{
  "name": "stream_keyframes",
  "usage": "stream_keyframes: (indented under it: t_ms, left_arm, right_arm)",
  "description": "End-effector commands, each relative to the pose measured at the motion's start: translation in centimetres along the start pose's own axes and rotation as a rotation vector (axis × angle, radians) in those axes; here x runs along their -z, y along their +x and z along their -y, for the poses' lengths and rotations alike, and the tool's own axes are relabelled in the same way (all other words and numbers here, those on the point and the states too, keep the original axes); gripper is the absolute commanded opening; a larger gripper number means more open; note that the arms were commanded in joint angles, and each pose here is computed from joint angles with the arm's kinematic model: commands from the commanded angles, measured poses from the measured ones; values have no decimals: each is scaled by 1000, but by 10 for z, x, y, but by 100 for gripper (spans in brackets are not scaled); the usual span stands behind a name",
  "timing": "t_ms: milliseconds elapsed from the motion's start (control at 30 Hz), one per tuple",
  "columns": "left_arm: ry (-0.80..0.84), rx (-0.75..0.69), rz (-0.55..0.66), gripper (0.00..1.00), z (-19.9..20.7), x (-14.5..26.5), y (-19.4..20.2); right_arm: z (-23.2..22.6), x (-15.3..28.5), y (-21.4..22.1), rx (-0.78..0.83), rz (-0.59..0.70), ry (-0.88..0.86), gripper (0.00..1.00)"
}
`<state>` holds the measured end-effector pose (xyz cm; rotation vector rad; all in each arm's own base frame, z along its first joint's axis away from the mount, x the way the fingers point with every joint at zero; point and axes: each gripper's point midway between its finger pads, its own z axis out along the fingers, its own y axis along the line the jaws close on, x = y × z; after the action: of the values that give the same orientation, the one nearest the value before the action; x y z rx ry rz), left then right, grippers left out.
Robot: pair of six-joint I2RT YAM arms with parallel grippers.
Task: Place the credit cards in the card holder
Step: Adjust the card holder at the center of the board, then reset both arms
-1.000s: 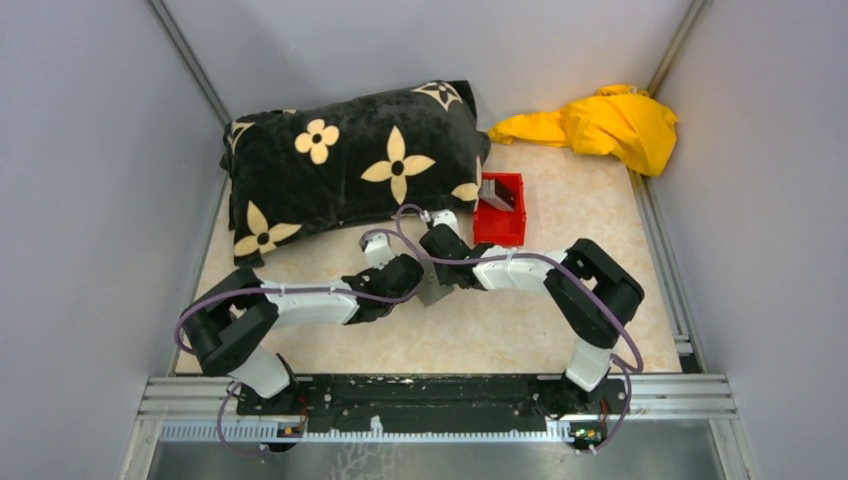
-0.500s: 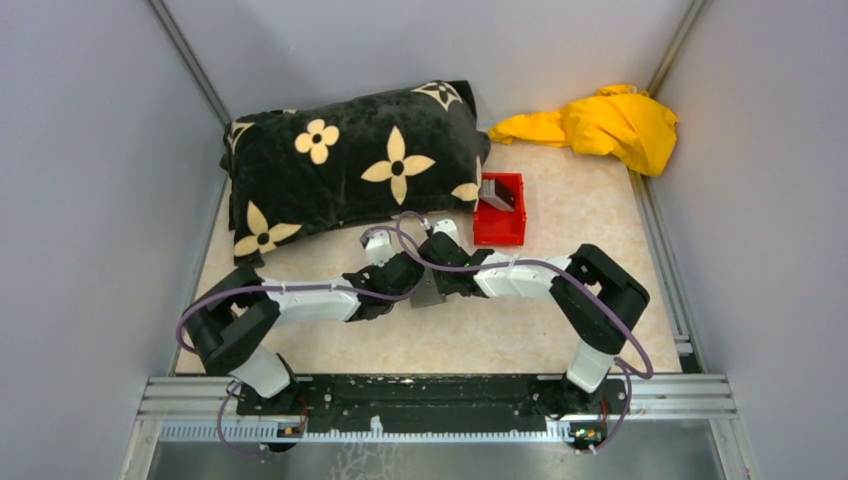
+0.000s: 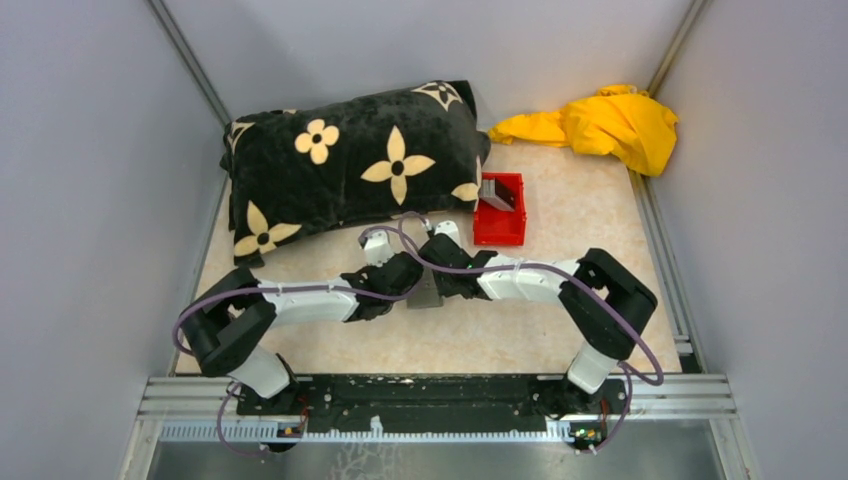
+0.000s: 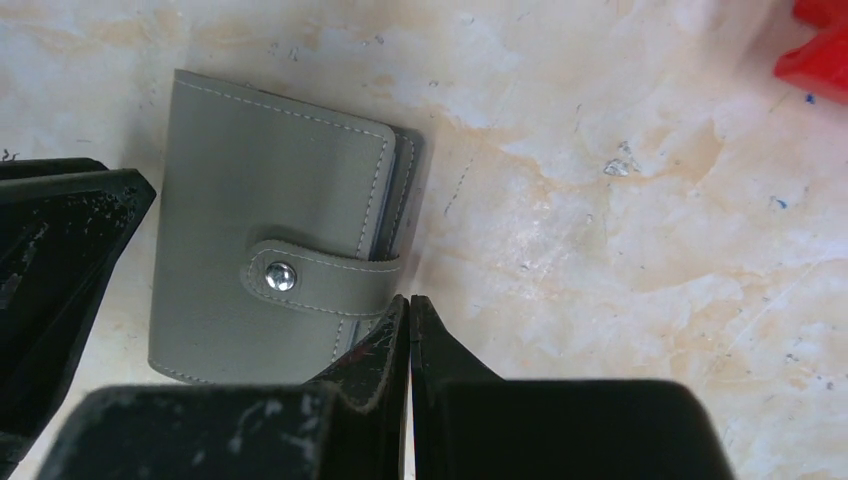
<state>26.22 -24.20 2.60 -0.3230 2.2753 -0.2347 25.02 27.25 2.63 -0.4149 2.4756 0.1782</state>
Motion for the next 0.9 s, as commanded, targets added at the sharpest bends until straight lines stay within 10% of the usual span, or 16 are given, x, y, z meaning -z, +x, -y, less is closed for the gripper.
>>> stream_keyframes:
  t_ms: [0, 567, 867]
  left_arm:
    - [-26, -5, 48, 28, -7, 11, -18]
    - [-41, -55, 328, 51, -27, 55, -108]
    - [-7, -109, 449, 73, -45, 61, -151]
  right_arm:
    - [2, 22, -32, -29, 103, 0, 2]
    - [72, 104, -102, -73, 426, 126, 40]
    - [132, 161, -102, -240, 606, 308, 86]
